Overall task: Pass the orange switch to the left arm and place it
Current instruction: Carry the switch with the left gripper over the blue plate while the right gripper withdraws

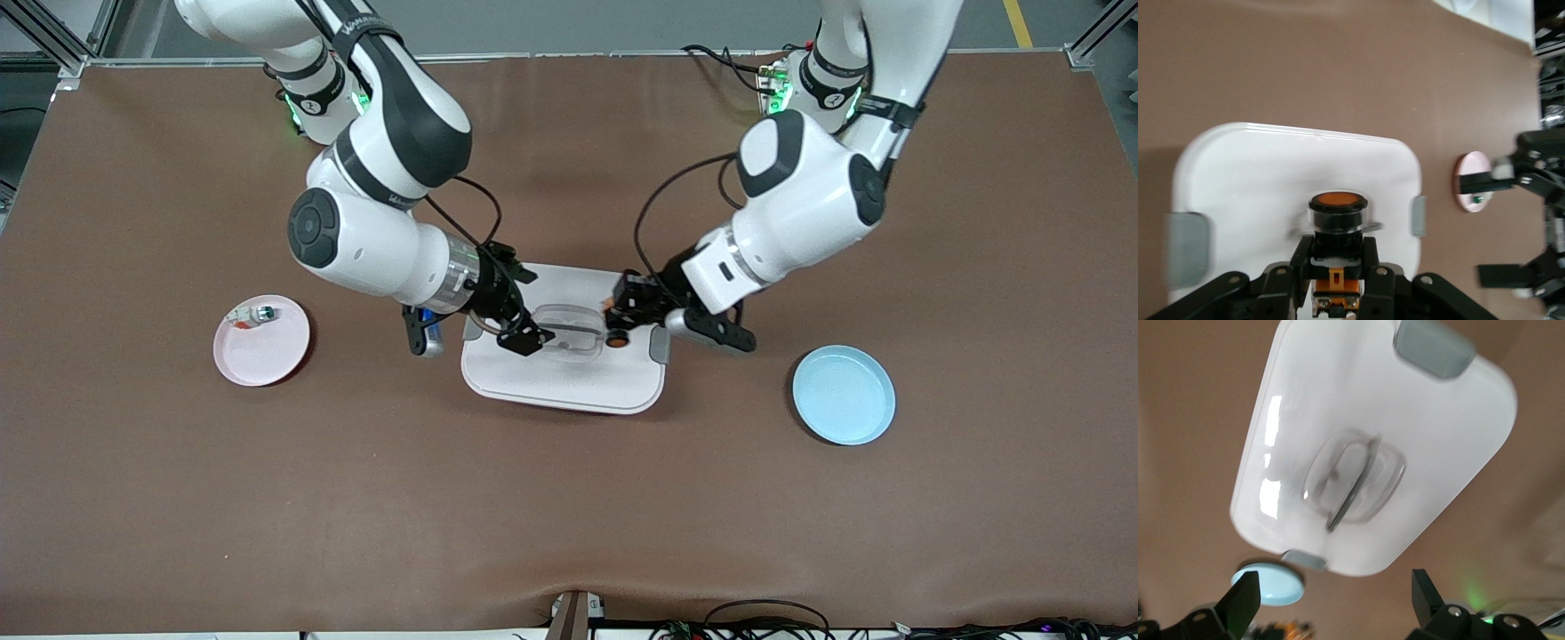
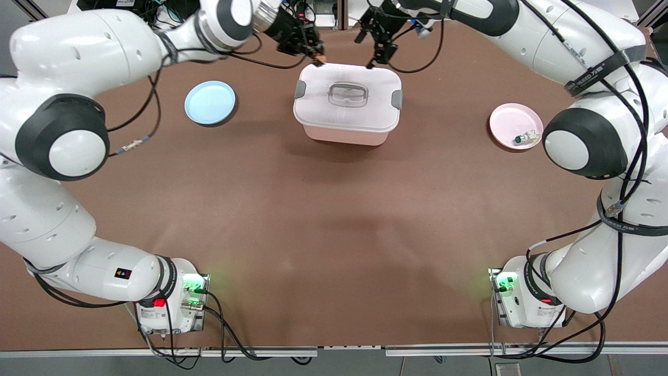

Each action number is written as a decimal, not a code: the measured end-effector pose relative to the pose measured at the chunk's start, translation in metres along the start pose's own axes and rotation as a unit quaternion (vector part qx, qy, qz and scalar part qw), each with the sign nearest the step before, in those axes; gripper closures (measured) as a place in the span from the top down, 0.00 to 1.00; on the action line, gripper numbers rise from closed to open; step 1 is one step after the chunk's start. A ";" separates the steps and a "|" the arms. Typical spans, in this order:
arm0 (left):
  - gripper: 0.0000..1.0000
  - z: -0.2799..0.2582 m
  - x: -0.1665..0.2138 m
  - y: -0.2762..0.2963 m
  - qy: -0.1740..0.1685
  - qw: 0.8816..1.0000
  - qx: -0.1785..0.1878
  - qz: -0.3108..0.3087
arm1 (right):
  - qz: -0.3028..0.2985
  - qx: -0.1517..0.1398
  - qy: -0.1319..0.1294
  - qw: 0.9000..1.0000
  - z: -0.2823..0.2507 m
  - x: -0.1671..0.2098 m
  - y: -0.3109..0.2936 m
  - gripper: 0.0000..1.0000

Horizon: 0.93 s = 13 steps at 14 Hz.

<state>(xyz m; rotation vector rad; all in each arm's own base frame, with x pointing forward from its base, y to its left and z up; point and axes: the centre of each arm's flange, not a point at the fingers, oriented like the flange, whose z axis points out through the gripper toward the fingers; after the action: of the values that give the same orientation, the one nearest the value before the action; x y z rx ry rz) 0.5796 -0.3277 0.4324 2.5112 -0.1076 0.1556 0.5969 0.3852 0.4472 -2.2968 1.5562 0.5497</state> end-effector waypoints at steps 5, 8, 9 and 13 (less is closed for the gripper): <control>0.34 -0.057 0.017 -0.064 -0.037 0.989 0.113 0.087 | -0.176 -0.131 0.067 0.973 -0.016 0.045 0.024 1.00; 0.34 -0.084 0.026 -0.123 -0.074 0.971 0.141 0.181 | -0.277 -0.210 0.099 0.932 -0.037 0.075 0.040 1.00; 0.34 -0.093 0.027 -0.149 -0.089 0.960 0.153 0.217 | -0.309 -0.241 0.107 0.914 -0.041 0.083 0.046 1.00; 0.34 -0.112 0.022 -0.244 -0.154 0.911 0.190 0.333 | -0.395 -0.315 0.075 0.860 -0.069 0.133 0.064 1.00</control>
<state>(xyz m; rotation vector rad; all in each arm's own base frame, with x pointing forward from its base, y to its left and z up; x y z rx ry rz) 0.6191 -0.0656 0.3854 2.7565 -1.1693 0.0511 0.5916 0.2227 0.4417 -3.2135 0.3392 0.7123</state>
